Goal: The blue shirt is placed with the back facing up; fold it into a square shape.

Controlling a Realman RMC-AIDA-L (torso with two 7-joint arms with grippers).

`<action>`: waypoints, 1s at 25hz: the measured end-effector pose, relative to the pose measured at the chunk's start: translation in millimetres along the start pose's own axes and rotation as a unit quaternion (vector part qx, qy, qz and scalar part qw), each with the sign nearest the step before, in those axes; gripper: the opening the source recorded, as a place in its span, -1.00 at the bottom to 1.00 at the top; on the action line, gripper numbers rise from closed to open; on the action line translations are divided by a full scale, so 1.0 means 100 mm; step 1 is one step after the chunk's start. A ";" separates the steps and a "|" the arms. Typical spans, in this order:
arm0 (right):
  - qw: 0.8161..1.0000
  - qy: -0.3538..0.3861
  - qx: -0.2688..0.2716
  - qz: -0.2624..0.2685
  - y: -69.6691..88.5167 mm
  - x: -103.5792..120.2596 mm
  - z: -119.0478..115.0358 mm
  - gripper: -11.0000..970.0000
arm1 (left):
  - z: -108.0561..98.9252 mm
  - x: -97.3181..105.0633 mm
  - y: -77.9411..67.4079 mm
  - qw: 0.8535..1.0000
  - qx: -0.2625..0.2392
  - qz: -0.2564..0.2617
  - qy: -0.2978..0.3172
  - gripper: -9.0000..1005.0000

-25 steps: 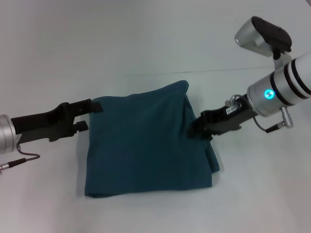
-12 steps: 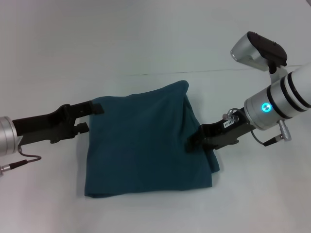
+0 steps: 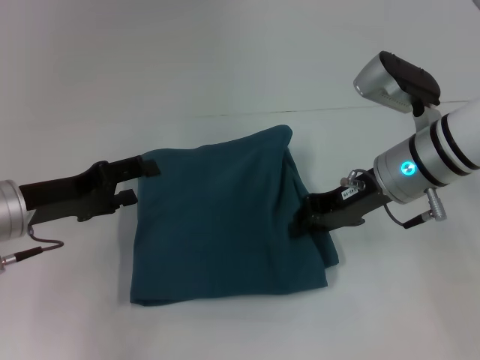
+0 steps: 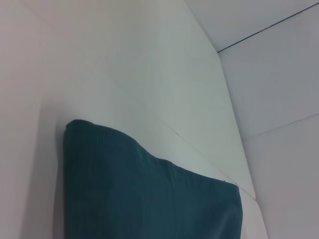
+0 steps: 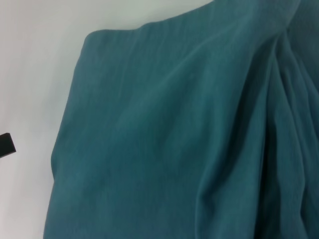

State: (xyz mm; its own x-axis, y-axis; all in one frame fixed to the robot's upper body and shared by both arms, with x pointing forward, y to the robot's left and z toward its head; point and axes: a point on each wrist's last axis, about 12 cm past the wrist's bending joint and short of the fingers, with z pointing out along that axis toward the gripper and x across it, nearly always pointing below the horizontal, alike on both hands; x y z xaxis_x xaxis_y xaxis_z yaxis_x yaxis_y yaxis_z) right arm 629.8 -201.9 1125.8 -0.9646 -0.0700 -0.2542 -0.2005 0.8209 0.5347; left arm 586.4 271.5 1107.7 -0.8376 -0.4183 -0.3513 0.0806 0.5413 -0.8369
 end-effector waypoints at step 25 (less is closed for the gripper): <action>0.999 0.017 0.001 0.027 -0.22 0.13 -0.13 -0.85 | 0.03 0.01 -0.01 1.000 0.003 -0.002 0.005 0.70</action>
State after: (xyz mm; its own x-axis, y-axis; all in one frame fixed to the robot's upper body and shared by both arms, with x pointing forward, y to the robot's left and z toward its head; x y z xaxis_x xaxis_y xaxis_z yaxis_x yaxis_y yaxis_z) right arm 619.0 -228.5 1121.2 -0.9793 -0.0447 -0.1975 -0.1478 0.8247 0.5459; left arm 586.9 268.5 1106.8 -0.8435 -0.4134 -0.3429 0.0799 0.5348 -0.8412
